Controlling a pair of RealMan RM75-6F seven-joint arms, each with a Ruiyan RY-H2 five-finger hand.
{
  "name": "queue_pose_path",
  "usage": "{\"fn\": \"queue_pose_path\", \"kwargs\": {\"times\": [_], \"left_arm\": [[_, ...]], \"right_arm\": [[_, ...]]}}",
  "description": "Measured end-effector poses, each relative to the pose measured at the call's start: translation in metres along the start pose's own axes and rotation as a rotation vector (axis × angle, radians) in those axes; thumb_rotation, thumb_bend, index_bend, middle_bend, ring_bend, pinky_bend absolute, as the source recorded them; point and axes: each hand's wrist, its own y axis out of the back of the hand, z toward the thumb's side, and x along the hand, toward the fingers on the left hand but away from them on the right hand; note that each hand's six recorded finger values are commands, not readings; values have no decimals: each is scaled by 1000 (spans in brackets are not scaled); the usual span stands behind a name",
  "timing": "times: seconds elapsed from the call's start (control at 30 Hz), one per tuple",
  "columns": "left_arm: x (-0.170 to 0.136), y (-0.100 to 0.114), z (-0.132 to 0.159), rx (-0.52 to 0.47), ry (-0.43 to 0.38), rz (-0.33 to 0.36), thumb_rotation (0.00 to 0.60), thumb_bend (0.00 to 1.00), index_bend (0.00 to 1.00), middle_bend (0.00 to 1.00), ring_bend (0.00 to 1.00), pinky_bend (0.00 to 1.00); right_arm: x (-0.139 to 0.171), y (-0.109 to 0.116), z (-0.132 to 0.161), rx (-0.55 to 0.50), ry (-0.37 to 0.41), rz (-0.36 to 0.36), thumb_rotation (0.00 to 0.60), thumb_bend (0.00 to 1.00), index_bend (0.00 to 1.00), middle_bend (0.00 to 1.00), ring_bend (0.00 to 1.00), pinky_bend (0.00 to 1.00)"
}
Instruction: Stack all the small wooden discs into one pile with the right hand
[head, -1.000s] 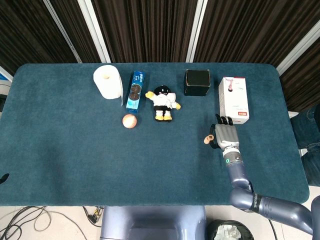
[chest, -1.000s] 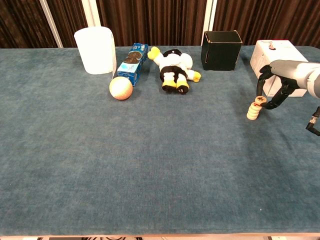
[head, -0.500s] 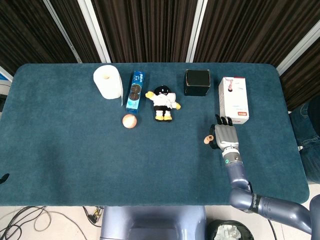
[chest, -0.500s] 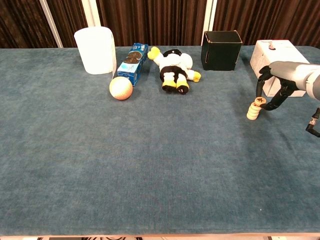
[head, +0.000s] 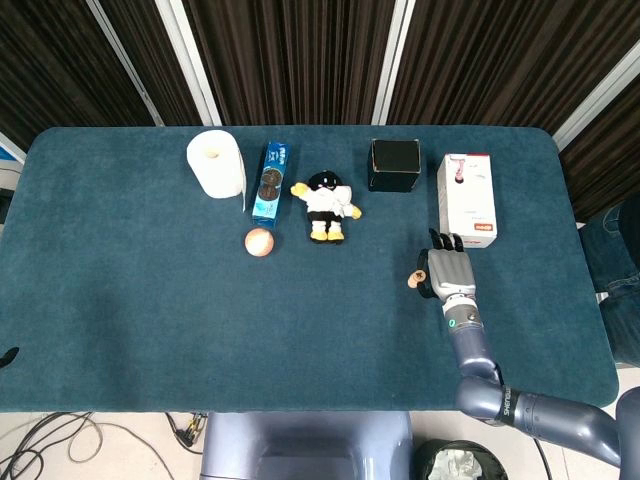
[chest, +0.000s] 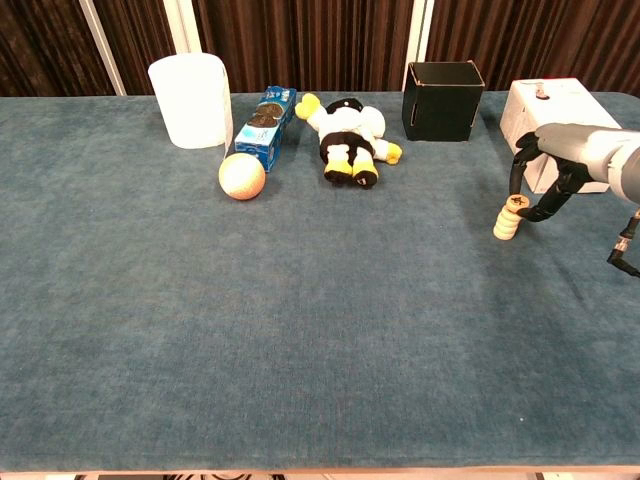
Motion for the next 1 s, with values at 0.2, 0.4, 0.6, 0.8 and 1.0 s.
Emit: {"fn": "queue_pose_path", "kwargs": {"times": [0.2, 0.4, 0.6, 0.8, 1.0], "left_arm": [[0, 0, -1, -1, 2, 1, 600, 151, 98, 0, 0, 19], [0, 0, 0, 0, 2, -2, 600, 151, 98, 0, 0, 19], [0, 0, -1, -1, 5, -2, 600, 151, 98, 0, 0, 19], [0, 0, -1, 1, 4, -1, 600, 151, 98, 0, 0, 19], [0, 0, -1, 0, 5, -2, 600, 151, 98, 0, 0, 18]], "right_arm": [[0, -1, 3, -2, 8, 6, 600, 406, 502, 0, 0, 0], [0, -2, 3, 3, 8, 10, 600, 407, 501, 0, 0, 0], [0, -3, 1, 2, 3, 13, 600, 406, 487, 0, 0, 0], [-1, -2, 2, 4, 5, 11, 600, 406, 479, 0, 0, 0], [0, -3, 1, 5, 2, 15, 600, 407, 462, 0, 0, 0]]}}
